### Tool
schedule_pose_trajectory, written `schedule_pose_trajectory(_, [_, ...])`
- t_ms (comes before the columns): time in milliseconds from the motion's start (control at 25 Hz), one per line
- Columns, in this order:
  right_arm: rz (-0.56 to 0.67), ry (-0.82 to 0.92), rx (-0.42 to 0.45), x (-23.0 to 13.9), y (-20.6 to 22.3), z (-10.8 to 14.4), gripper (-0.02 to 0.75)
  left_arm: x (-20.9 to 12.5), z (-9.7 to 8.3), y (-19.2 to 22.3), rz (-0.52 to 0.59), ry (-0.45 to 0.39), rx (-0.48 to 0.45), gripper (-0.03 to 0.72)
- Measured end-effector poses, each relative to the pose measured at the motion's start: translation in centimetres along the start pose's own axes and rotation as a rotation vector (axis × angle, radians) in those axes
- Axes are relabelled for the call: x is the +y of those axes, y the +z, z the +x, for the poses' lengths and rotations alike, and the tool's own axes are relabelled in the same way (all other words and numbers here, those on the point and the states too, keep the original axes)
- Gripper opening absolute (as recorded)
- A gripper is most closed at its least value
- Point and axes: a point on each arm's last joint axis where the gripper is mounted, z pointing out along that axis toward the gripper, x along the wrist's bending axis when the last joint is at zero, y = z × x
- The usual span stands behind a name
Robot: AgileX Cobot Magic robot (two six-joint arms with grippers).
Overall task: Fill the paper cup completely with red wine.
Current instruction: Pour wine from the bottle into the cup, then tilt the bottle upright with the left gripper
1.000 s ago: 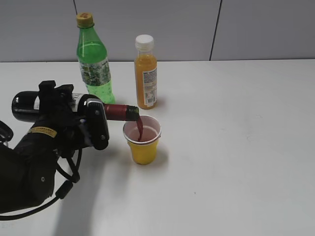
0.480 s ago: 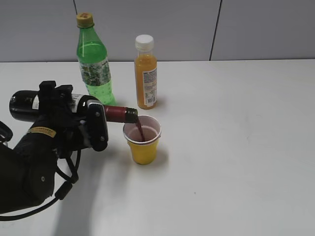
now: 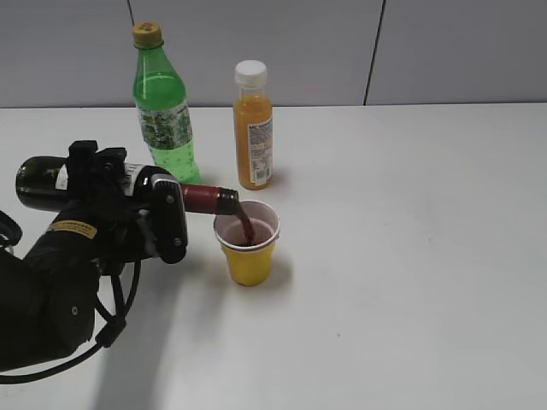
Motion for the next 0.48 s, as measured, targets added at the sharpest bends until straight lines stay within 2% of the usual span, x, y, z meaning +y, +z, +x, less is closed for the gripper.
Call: schedule_pose_trajectory(480, [0.000, 0.000, 0.000, 0.00, 0.00, 0.00, 0.589, -0.16, -0.06, 0.00, 0.017, 0.020, -0.007, 0.555])
